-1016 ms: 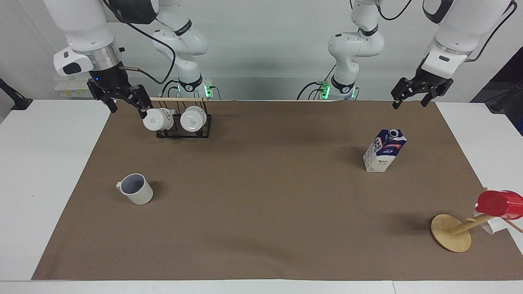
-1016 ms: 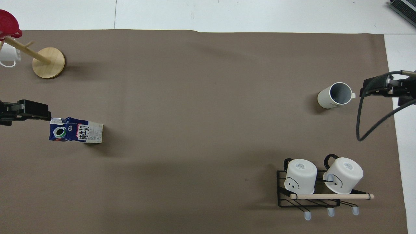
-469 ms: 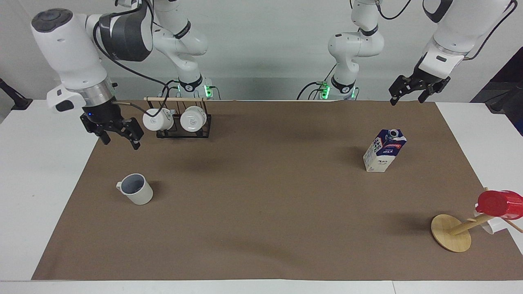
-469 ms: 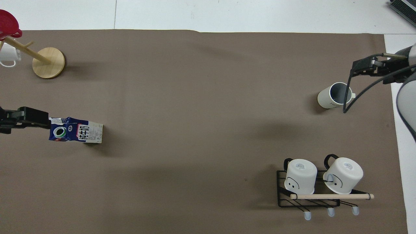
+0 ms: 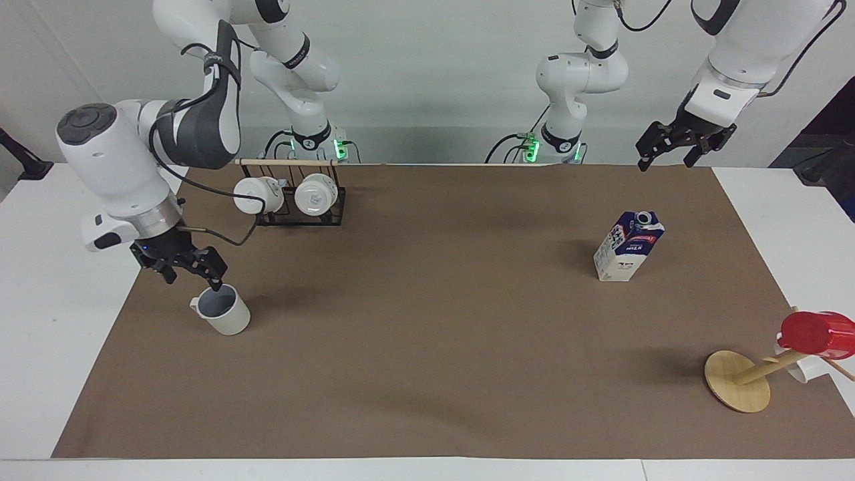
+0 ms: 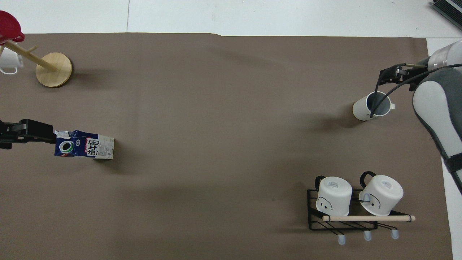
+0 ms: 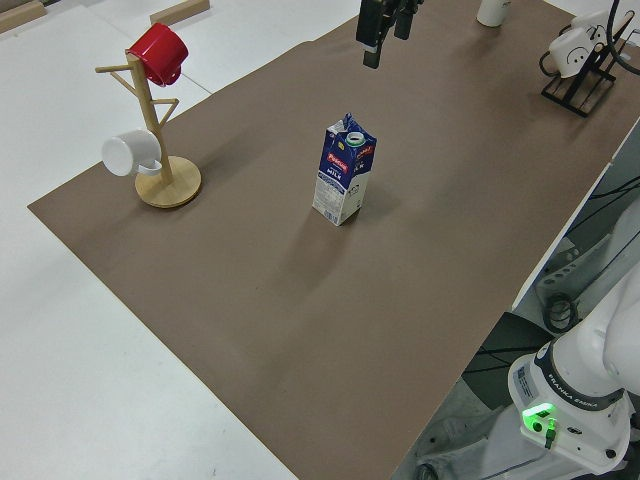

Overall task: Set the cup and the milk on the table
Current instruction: 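Reach the right gripper down to the white mug and grasp it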

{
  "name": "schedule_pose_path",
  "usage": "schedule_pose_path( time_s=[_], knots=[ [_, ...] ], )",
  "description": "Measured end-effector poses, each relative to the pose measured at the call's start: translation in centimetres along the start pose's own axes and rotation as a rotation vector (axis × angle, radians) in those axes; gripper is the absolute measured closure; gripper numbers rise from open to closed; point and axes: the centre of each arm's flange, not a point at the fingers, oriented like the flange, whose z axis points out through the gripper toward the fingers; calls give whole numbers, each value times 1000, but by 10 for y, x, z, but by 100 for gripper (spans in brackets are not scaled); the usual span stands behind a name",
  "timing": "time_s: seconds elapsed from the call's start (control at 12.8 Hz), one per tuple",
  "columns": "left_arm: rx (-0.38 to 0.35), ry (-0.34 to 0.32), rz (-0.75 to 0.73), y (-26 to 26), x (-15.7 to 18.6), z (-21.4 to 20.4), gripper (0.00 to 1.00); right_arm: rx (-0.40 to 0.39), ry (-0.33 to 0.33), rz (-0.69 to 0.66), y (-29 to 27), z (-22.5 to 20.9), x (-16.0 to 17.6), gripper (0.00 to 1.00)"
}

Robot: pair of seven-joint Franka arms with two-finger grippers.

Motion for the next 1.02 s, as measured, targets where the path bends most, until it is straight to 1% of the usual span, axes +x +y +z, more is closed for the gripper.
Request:
schedule_pose_path(
  time_s=[0.31,0.47,0.86,1.02],
  knots=[
    [0,0,0,0,0,0,0,10,18,-8,-5,54,-2,0],
    [0,0,0,0,0,0,0,12,19,-9,-5,73,-7,0],
    [0,-1,0,0,0,0,0,8,-28,-11,-5,99,-20,0],
    [0,-1,0,0,0,0,0,9,-25,-12,-5,110,-25,1]
  ],
)
